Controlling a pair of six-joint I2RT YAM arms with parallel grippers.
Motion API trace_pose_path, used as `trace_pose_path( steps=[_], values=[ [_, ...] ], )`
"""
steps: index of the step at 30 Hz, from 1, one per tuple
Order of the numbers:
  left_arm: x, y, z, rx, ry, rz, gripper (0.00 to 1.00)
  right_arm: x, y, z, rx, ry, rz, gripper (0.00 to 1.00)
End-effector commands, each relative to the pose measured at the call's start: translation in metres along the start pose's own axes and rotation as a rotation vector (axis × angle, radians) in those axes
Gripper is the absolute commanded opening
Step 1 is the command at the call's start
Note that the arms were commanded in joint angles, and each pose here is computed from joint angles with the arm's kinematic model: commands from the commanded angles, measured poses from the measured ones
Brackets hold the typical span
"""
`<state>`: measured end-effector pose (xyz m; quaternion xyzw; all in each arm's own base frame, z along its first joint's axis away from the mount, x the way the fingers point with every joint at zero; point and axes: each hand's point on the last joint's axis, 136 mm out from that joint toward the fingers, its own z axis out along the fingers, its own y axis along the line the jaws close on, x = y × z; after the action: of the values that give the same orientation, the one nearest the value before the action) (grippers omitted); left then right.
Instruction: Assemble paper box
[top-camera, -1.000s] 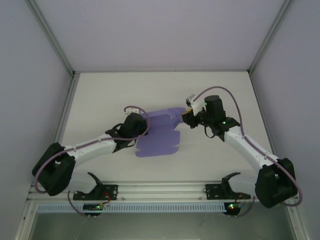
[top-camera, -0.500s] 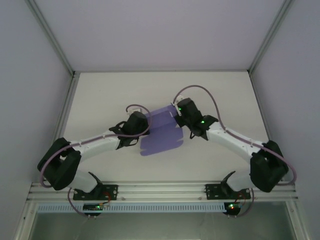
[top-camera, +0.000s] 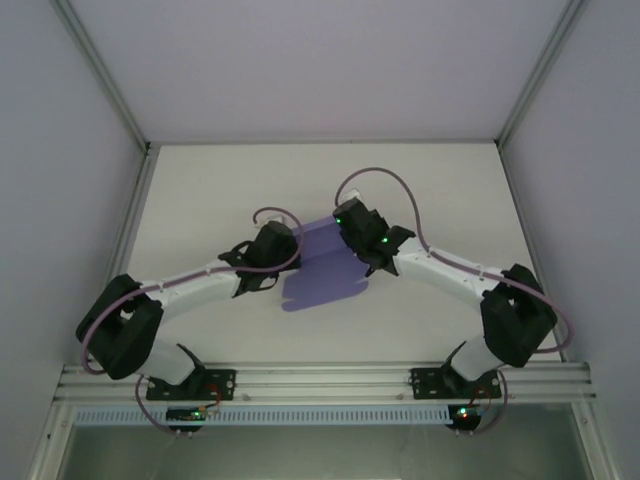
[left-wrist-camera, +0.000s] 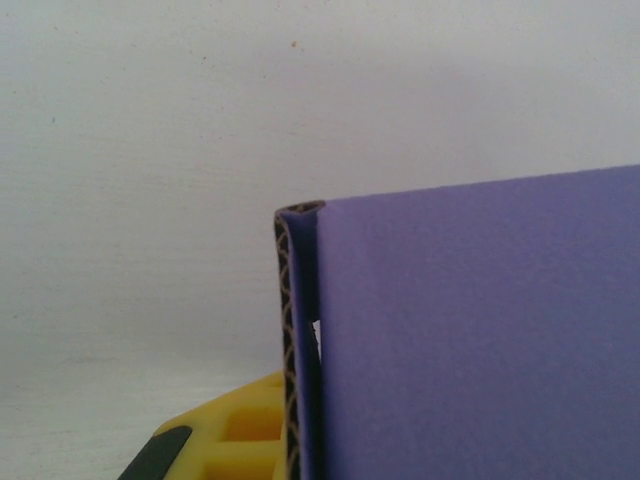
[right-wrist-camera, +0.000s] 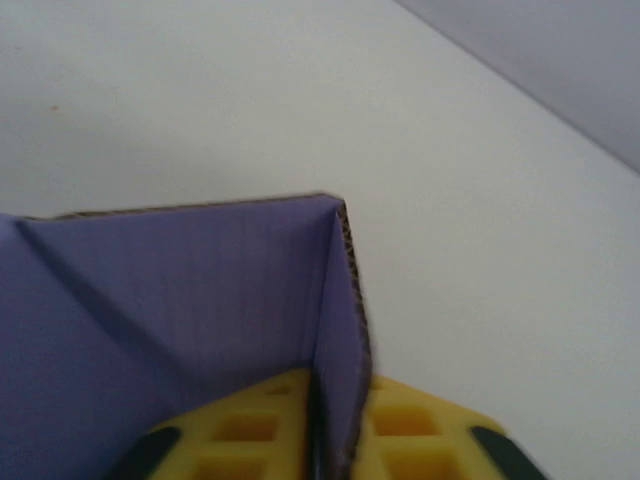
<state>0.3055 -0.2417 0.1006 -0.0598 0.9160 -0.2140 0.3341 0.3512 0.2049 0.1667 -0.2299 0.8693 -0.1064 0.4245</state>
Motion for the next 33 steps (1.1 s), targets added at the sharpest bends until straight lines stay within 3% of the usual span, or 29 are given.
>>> trace_pose_path(
  steps=[1, 3, 5, 10, 14, 16, 24, 33],
  values=[
    [-0.02, -0.015, -0.002, 0.058, -0.045, 0.02, 0.0, 0.015, 0.002, -0.027, -0.167, 0.017, -0.013, 0.31],
    [-0.022, -0.012, 0.0, 0.06, -0.053, 0.042, 0.0, 0.021, 0.005, -0.048, -0.291, -0.014, 0.004, 0.45],
    [-0.024, -0.01, 0.001, 0.078, -0.069, 0.067, 0.0, 0.025, 0.003, -0.072, -0.407, -0.069, 0.03, 0.68],
    [-0.026, -0.019, -0.005, 0.156, -0.092, 0.141, 0.0, 0.03, -0.04, -0.104, -0.486, -0.226, 0.211, 0.82],
    [-0.028, -0.021, -0.005, 0.163, -0.097, 0.145, 0.0, 0.042, -0.082, -0.088, -0.462, -0.177, 0.422, 0.8],
    [-0.028, -0.022, -0.004, 0.166, -0.093, 0.15, 0.0, 0.041, -0.084, -0.08, -0.558, -0.149, 0.494, 0.74],
    [-0.029, -0.028, 0.001, 0.176, -0.08, 0.153, 0.0, 0.012, -0.033, -0.065, -0.809, -0.164, 0.322, 0.71],
    [-0.029, -0.027, 0.004, 0.157, -0.07, 0.142, 0.0, 0.001, 0.026, -0.074, -0.986, -0.154, 0.182, 0.63]
  ],
)
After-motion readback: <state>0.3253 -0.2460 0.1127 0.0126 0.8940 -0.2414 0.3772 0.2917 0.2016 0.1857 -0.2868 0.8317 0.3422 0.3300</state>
